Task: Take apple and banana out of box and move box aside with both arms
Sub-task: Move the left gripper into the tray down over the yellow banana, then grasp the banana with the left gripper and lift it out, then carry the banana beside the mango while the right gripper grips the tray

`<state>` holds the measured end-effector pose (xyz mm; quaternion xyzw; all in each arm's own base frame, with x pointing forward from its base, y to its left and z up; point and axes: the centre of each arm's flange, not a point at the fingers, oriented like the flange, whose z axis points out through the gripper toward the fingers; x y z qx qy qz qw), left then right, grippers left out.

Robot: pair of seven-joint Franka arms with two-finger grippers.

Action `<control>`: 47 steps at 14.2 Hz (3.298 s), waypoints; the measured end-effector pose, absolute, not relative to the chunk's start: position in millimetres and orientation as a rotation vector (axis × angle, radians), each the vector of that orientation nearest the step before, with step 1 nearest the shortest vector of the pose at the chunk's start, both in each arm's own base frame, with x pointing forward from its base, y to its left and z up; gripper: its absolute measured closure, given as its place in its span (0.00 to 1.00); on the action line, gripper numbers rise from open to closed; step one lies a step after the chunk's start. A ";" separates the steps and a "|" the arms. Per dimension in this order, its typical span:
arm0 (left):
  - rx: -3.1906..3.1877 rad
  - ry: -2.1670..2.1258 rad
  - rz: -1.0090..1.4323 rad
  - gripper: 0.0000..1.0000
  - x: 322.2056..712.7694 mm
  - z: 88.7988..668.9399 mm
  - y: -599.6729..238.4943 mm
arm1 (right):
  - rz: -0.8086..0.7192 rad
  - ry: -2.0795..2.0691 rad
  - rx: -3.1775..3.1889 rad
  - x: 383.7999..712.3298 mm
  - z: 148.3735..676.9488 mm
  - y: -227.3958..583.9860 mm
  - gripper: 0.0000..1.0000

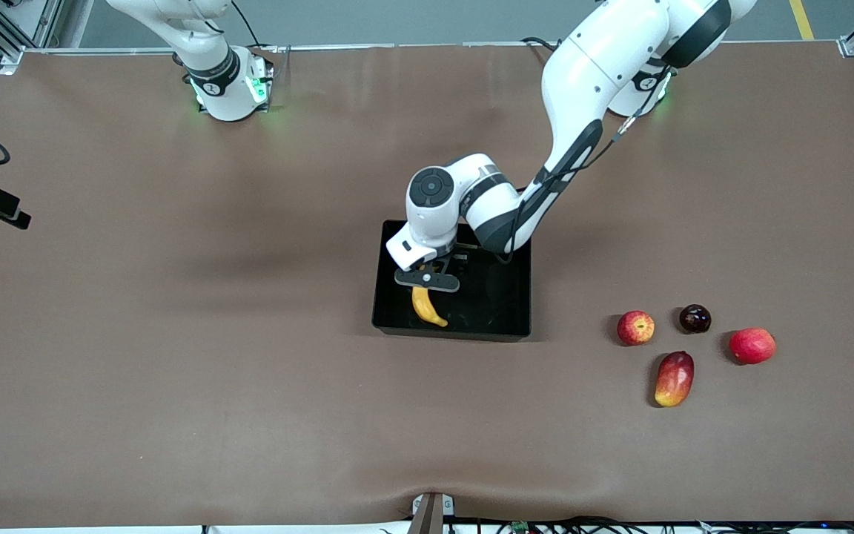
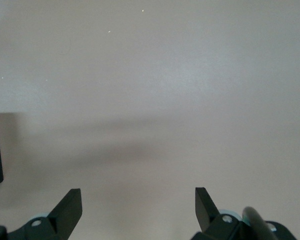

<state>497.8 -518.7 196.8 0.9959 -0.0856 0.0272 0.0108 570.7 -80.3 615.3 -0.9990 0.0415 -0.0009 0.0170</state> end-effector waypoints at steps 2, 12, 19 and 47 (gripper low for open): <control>3.091 -0.255 0.087 0.00 498.5 183.7 -518.7 | -0.003 0.129 -3.105 570.7 615.3 -80.3 0.00; 3.054 -0.193 0.133 0.63 506.8 185.1 -524.1 | 0.049 0.129 -3.102 577.8 598.1 -81.0 0.00; 3.091 -0.146 0.243 0.63 531.9 286.5 -508.6 | 0.147 0.124 -3.095 589.1 566.6 -80.1 0.00; 2.867 -1.393 0.014 0.63 710.4 345.2 -25.8 | 0.222 0.272 -3.021 585.5 277.5 383.8 0.00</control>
